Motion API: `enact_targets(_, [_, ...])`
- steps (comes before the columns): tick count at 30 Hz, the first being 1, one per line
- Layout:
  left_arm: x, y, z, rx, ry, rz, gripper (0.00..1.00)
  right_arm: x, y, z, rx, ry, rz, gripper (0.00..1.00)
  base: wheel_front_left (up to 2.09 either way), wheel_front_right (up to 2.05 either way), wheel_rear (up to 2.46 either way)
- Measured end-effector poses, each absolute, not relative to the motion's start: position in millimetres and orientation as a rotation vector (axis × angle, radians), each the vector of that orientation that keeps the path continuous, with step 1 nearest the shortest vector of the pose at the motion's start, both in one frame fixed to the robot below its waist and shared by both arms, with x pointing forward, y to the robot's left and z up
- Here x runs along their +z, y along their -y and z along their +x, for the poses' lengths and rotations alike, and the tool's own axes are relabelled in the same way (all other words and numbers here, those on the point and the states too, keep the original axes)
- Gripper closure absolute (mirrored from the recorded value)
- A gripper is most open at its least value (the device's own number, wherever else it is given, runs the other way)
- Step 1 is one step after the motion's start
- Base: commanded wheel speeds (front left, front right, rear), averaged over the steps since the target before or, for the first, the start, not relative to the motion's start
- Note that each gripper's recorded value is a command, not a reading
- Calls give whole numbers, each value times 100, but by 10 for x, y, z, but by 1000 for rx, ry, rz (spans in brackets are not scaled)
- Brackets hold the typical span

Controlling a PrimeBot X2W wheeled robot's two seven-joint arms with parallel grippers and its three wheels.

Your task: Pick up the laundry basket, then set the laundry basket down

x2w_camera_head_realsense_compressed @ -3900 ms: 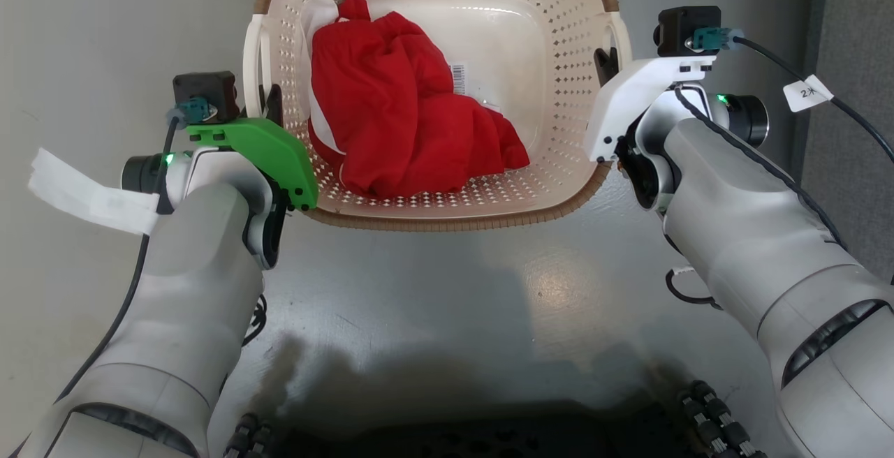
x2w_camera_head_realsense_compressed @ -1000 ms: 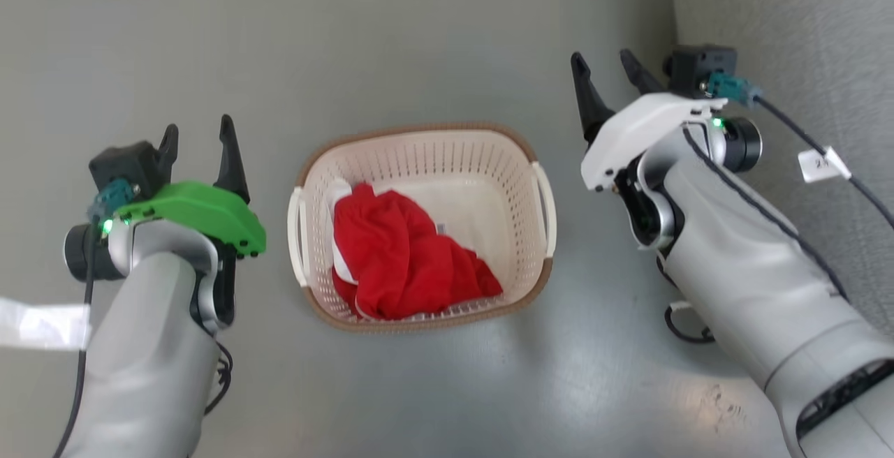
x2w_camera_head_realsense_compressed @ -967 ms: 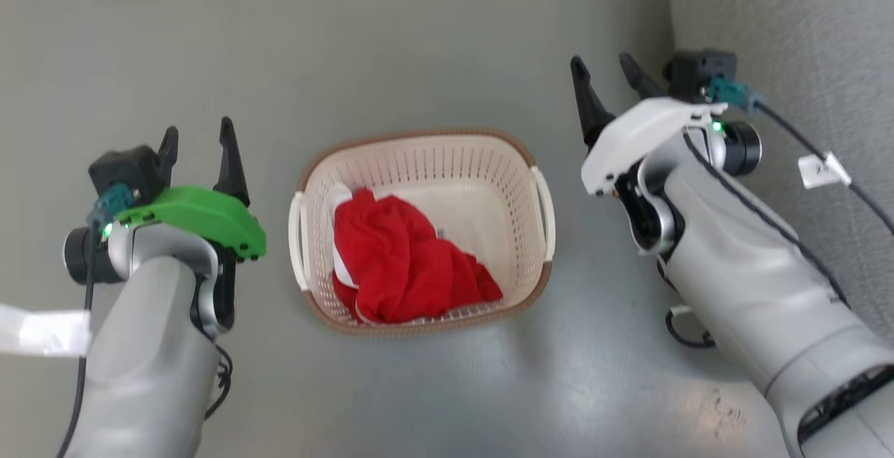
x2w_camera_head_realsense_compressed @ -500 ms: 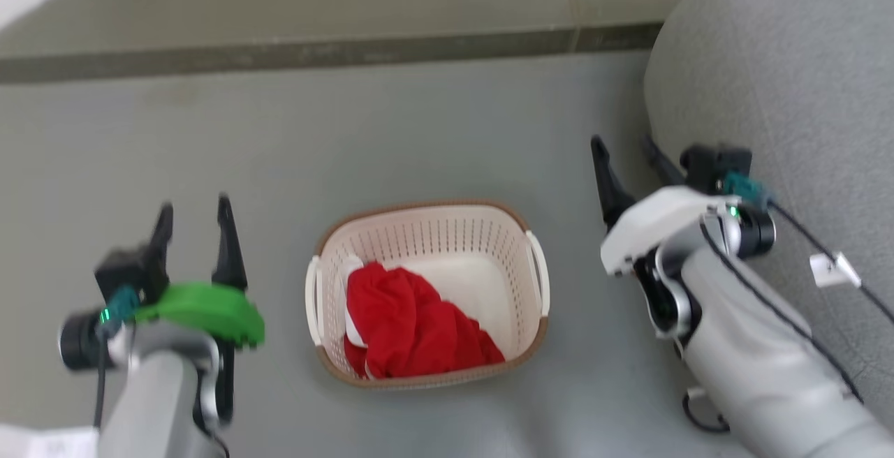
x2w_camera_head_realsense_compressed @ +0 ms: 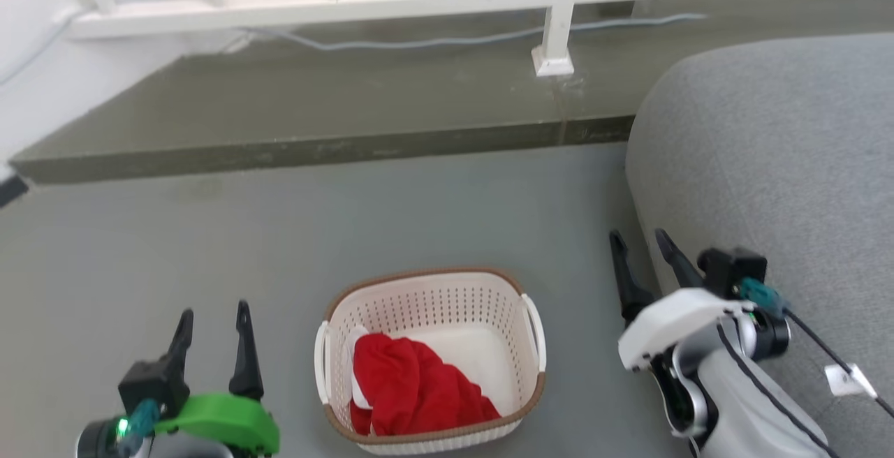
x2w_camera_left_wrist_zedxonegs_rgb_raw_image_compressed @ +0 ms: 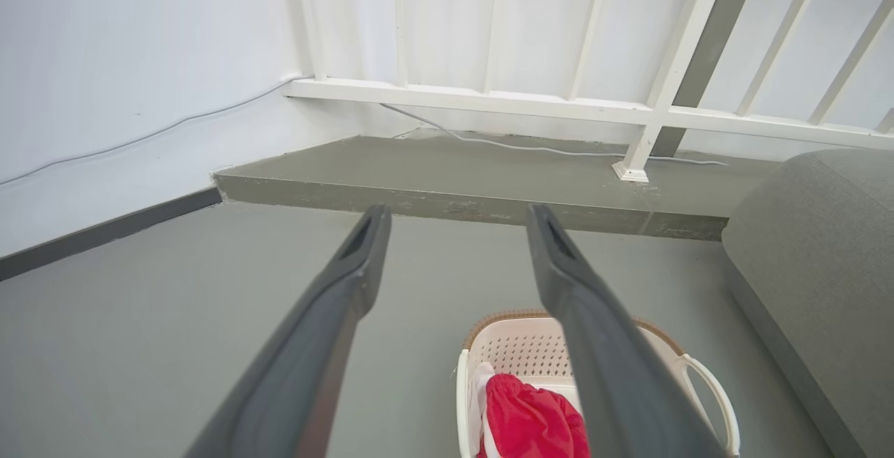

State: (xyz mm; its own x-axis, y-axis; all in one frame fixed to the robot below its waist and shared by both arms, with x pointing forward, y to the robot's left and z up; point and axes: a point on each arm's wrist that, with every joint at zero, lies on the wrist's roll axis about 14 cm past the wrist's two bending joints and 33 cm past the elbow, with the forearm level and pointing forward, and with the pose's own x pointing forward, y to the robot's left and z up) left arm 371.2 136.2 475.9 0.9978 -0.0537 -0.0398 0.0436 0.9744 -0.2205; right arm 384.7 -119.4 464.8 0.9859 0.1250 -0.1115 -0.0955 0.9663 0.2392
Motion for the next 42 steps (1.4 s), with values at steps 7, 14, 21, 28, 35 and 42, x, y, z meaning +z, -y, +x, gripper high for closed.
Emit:
enact_targets(7, [4711, -1406, 3503, -36, -58, -221, 0, 4648, 1383, 3644, 55, -106, 225, 0, 0, 0, 0])
enact_targets(14, [4766, -1456, 3469, -19, -38, -218, 0, 4671, 1430, 3555, 35, -87, 218, 0, 0, 0, 0])
enact_targets(21, [4815, -1462, 3446, -19, -21, -208, 0, 4699, 1371, 3508, 38, -75, 232, 0, 0, 0, 0])
enact_targets(28, [4812, -1467, 3405, -17, -22, -200, 0, 4713, 1395, 3487, 29, -66, 226, 0, 0, 0, 0])
enact_targets(35, [4790, -1484, 3375, -11, -29, -197, 0, 4715, 1406, 3460, 23, -62, 219, 0, 0, 0, 0])
enact_targets(42, [4823, -1501, 3379, -7, -17, -193, 0, 4759, 1414, 3472, 16, -46, 223, 0, 0, 0, 0])
